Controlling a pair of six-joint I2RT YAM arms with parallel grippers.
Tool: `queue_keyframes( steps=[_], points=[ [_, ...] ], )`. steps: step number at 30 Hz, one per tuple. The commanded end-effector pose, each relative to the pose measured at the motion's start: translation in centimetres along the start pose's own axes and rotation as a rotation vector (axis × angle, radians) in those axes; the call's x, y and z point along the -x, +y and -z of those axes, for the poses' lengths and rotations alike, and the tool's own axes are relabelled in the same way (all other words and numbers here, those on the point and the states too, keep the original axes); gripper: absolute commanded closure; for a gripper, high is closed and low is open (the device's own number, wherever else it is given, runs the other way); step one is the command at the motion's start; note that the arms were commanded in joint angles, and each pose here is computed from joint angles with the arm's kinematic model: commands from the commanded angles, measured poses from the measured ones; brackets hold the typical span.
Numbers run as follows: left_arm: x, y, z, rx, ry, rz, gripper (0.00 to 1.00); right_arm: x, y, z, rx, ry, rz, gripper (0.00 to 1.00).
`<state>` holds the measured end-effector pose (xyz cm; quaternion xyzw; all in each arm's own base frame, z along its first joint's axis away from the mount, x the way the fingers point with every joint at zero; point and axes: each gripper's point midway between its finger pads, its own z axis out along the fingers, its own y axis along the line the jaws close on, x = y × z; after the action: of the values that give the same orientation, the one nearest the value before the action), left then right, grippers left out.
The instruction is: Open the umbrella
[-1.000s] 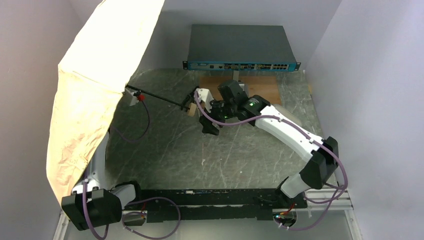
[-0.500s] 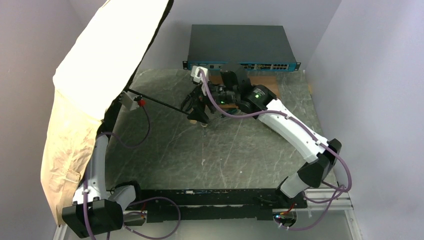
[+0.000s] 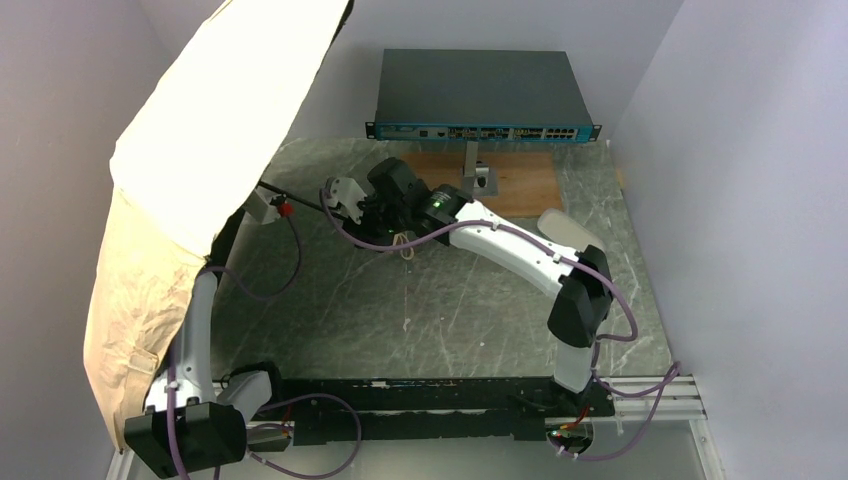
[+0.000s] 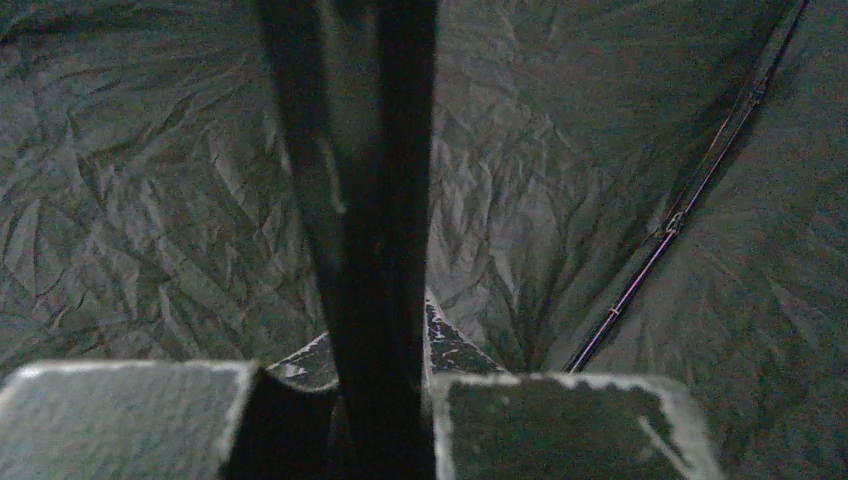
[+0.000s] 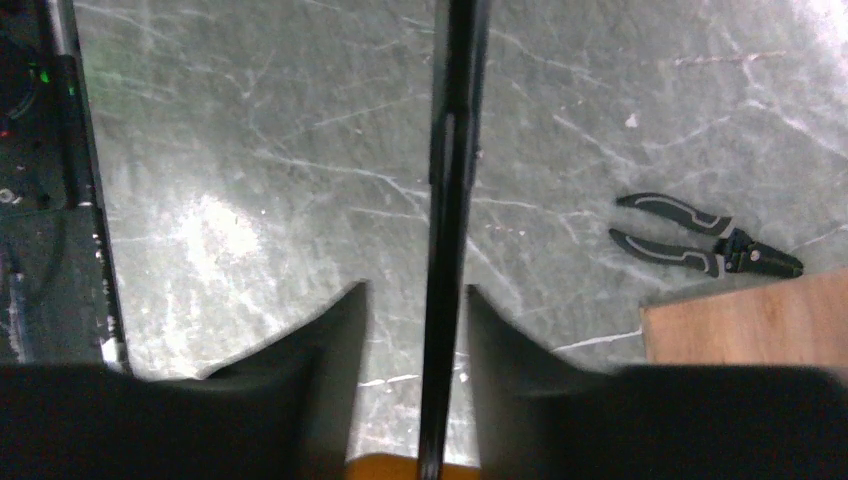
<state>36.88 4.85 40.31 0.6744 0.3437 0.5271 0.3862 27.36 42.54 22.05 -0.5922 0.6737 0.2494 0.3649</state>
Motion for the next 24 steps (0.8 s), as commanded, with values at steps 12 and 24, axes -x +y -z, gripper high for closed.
queue_keyframes(
  steps=[12, 24],
  points=[
    [-10.1, 4.0, 1.4, 0.088, 0.433, -0.173, 0.99, -8.2, 2.2, 3.3, 0.036, 0.266, 0.037, 1.00],
    [-18.4, 4.8, 3.0, 0.087, 0.641, -0.267, 0.90, -11.8, 4.2, 5.2, 0.077, 0.346, 0.029, 1.00]
  ],
)
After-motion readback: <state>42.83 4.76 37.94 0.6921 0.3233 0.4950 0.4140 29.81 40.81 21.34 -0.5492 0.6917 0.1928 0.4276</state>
